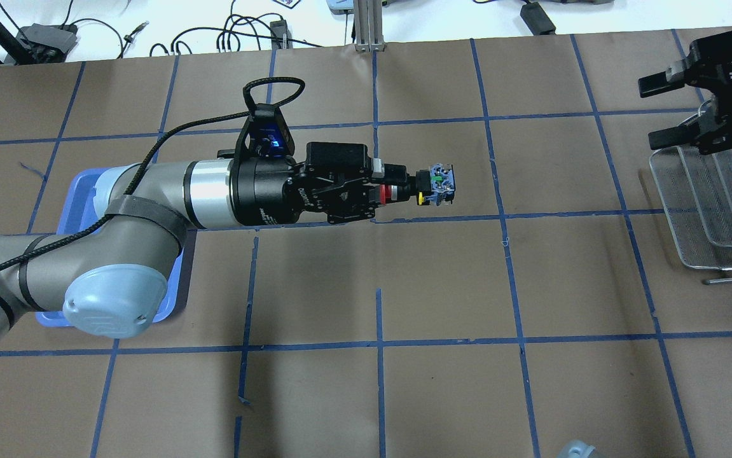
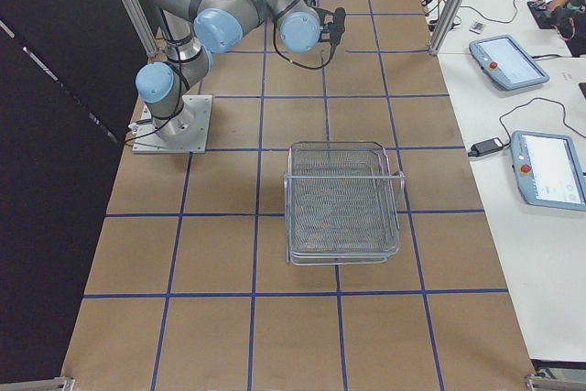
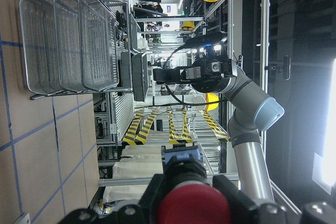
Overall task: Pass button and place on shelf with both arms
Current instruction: 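Hold the button out with the left gripper while the right gripper approaches it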
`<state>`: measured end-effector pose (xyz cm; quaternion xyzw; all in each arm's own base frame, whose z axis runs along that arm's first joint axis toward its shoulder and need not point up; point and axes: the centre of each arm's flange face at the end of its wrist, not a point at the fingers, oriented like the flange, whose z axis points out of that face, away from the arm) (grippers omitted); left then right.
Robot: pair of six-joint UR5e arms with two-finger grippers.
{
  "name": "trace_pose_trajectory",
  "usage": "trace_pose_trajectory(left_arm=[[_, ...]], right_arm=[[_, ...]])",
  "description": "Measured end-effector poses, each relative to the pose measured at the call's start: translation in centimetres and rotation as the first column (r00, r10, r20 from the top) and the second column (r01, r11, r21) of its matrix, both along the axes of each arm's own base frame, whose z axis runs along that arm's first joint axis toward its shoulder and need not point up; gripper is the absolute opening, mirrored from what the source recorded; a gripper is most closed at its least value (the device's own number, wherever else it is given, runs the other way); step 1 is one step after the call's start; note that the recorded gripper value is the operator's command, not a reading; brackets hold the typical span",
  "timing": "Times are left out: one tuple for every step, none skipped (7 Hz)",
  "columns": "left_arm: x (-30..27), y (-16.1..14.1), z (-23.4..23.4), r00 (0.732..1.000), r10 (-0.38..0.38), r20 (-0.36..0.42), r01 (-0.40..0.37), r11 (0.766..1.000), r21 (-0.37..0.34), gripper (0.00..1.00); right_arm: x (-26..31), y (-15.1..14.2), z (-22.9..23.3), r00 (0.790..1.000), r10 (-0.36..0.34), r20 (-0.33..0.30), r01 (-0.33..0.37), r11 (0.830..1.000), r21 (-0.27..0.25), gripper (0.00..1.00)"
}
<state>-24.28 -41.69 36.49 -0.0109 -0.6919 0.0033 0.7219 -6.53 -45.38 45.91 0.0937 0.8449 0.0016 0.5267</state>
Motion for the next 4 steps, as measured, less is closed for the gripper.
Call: trace_pose_trajectory(left_arm=[[0.0, -0.3, 0.0, 1.0, 0.001, -0.005, -0.001, 1.0, 0.001, 0.0], [0.0, -0.8, -0.1, 1.0, 0.002, -0.007, -0.002, 1.0, 0.003, 0.0], [0.0, -1.2, -0.2, 1.0, 0.002, -0.007, -0.002, 1.0, 0.004, 0.0], [0.0, -1.8, -0.2, 1.0, 0.003, -0.008, -0.003, 1.0, 0.004, 0.0]], right_arm=[[0.3, -0.2, -1.3, 0.999, 0.008, 0.044, -0.01, 0.999, 0.037, 1.0], [1.3, -0.2, -2.2, 0.997, 0.035, 0.073, -0.04, 0.997, 0.064, 1.0], [3.4, -0.2, -3.1, 0.993, 0.078, 0.094, -0.086, 0.993, 0.082, 1.0], [5.8, 0.1, -4.1, 0.986, 0.122, 0.115, -0.133, 0.986, 0.096, 0.99]])
